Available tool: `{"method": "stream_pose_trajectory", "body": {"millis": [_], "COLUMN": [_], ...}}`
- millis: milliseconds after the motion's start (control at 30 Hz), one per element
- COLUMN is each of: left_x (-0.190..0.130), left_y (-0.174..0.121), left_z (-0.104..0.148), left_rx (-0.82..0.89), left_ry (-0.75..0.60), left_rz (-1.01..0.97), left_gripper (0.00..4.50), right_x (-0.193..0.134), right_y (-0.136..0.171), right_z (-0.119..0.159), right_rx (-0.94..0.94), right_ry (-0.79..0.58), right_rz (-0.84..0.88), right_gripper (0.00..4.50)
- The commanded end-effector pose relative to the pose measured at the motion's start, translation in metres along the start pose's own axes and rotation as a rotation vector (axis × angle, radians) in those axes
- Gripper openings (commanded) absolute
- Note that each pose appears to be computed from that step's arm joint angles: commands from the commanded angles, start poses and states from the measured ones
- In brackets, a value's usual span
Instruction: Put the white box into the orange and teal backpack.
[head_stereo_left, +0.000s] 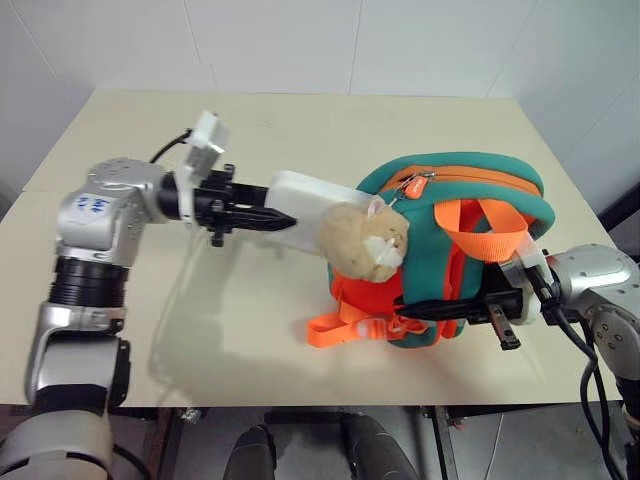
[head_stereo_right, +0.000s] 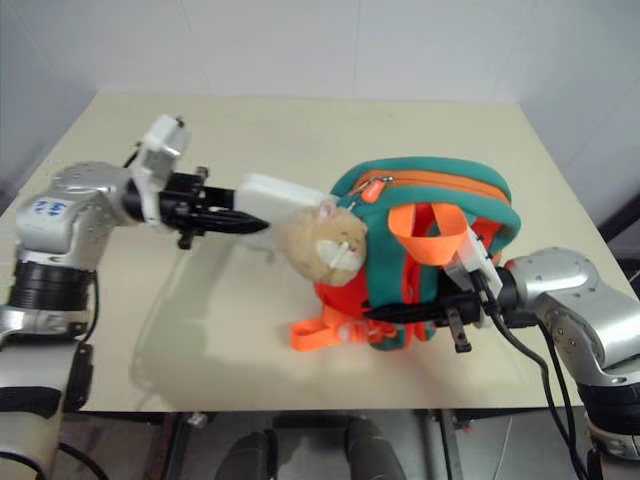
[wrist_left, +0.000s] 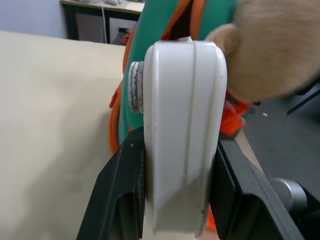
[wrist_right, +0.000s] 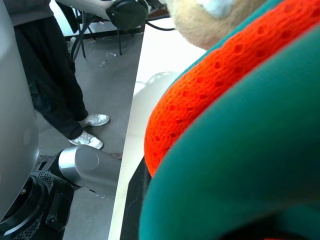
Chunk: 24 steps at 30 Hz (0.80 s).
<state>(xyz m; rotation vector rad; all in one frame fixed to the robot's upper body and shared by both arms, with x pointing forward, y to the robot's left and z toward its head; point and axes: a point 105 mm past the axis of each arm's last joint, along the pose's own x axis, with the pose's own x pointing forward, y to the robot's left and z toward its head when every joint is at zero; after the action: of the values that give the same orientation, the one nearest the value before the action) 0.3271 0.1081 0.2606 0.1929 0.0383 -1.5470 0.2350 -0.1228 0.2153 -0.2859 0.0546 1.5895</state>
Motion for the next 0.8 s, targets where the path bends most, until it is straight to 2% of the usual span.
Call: {"method": "stream_pose_trajectory", "body": {"millis": [33, 233, 467, 533, 600, 800], "left_x": [0.022, 0.066, 0.086, 0.086, 0.084, 0.070], "left_y": [-0.003, 0.000, 0.002, -0.001, -0.005, -0.009], "left_z": [0.012, -0.002, -0.004, -0.004, -0.002, 0.022], "left_rx": [0.030, -0.014, -0.046, -0.059, -0.059, -0.035], "left_ry": [-0.029, -0.040, -0.032, -0.012, 0.003, -0.033], "left_rz": [-0.039, -0.072, -0.100, -0.117, -0.137, -0.124], "left_gripper": [1.29, 1.29, 1.29, 2.01, 2.47, 4.36], "right_x": [0.002, 0.002, 0.002, 0.001, 0.000, 0.000], "right_y": [0.001, -0.001, 0.000, 0.000, 0.000, 0.000], "right_z": [0.005, 0.007, 0.005, 0.005, 0.005, 0.003], "right_rx": [-0.032, -0.043, -0.048, -0.049, -0.049, -0.051], "right_ry": [-0.016, -0.036, -0.038, -0.038, -0.037, -0.037], "right_rz": [0.012, 0.004, -0.012, -0.017, -0.023, -0.035], "right_gripper": [0.00, 0.00, 0.00, 0.00, 0.00, 0.00]}}
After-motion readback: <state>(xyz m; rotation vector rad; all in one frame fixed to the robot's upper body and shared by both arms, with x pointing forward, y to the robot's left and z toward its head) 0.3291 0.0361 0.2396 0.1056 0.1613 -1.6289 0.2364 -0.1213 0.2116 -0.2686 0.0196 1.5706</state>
